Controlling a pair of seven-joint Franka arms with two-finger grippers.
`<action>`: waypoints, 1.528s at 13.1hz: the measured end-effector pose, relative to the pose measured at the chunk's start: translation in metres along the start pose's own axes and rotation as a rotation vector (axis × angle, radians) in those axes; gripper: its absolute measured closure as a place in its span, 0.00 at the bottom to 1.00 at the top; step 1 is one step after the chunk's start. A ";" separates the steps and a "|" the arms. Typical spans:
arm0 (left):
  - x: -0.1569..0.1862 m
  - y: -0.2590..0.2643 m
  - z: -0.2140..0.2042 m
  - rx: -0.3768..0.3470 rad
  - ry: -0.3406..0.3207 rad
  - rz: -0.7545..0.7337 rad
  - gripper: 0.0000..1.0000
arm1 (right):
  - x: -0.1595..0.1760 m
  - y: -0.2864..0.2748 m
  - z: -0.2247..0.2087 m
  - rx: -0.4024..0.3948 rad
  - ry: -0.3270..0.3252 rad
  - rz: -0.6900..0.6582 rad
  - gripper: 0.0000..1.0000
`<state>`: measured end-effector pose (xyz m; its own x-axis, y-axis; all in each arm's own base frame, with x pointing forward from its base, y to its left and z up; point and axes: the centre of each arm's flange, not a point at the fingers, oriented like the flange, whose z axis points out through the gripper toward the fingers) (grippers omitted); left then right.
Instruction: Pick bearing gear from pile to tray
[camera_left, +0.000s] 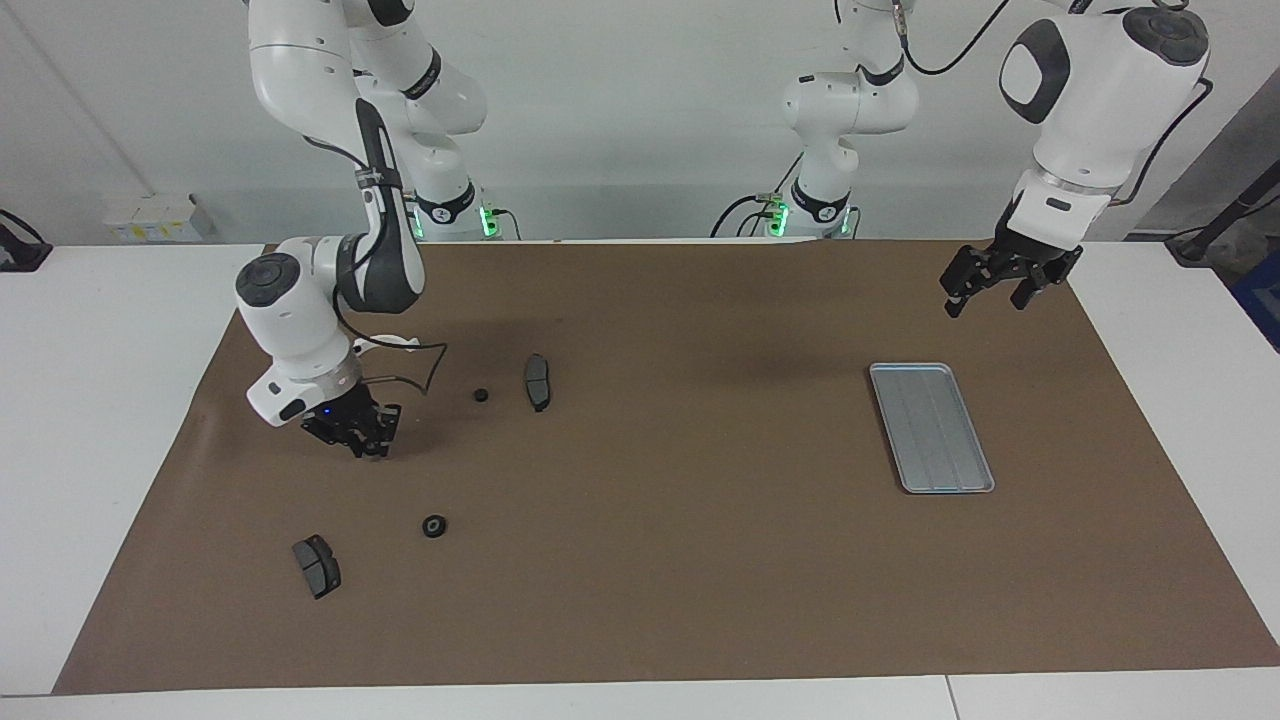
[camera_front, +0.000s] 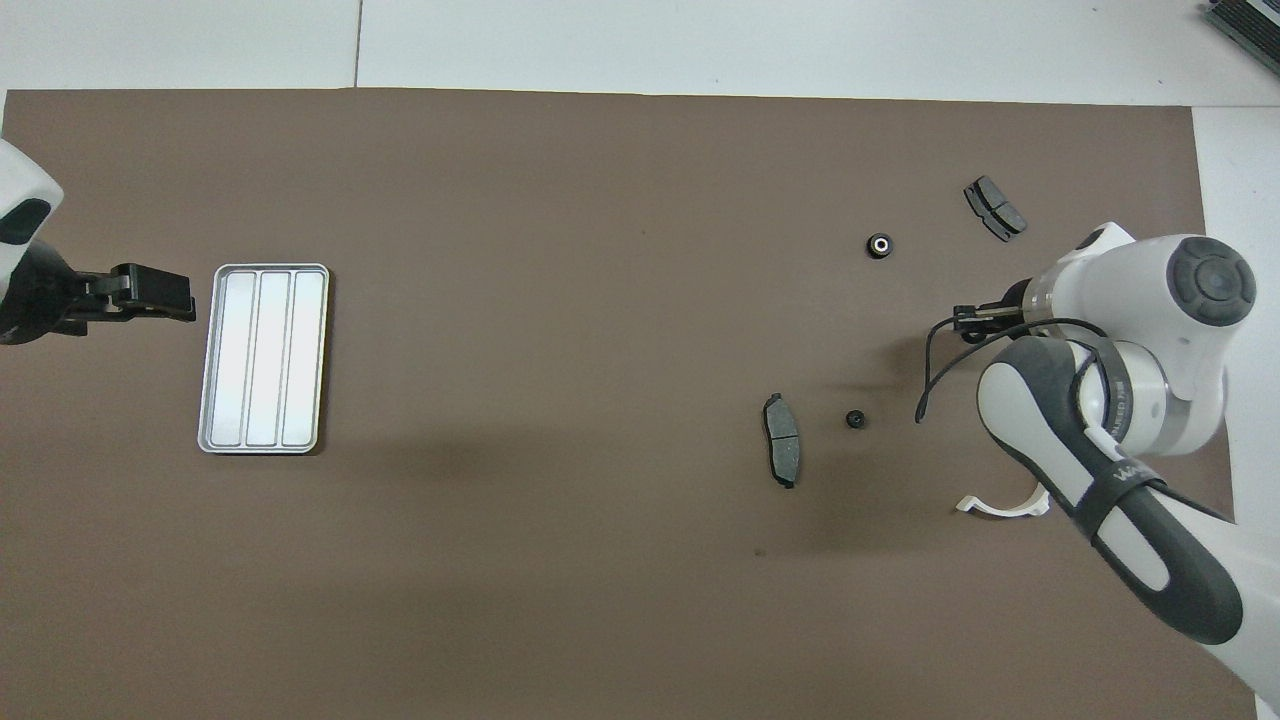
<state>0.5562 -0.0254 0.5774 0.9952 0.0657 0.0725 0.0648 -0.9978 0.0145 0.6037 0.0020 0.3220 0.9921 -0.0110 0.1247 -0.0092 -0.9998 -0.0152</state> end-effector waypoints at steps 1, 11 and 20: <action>0.000 0.000 0.000 0.000 0.000 0.000 0.00 | 0.002 -0.024 -0.003 0.006 0.007 0.022 0.66; 0.000 0.000 0.000 0.000 0.000 0.001 0.00 | -0.009 -0.303 -0.020 0.108 0.064 0.246 0.66; 0.000 0.000 0.000 0.000 0.001 0.000 0.00 | -0.053 -0.418 0.032 0.092 0.023 0.246 0.66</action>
<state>0.5561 -0.0255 0.5776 0.9952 0.0655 0.0733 0.0646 -0.9978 0.0147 0.5594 0.4210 0.2905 0.9584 -0.2546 0.1289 -0.2370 -0.9617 -0.1375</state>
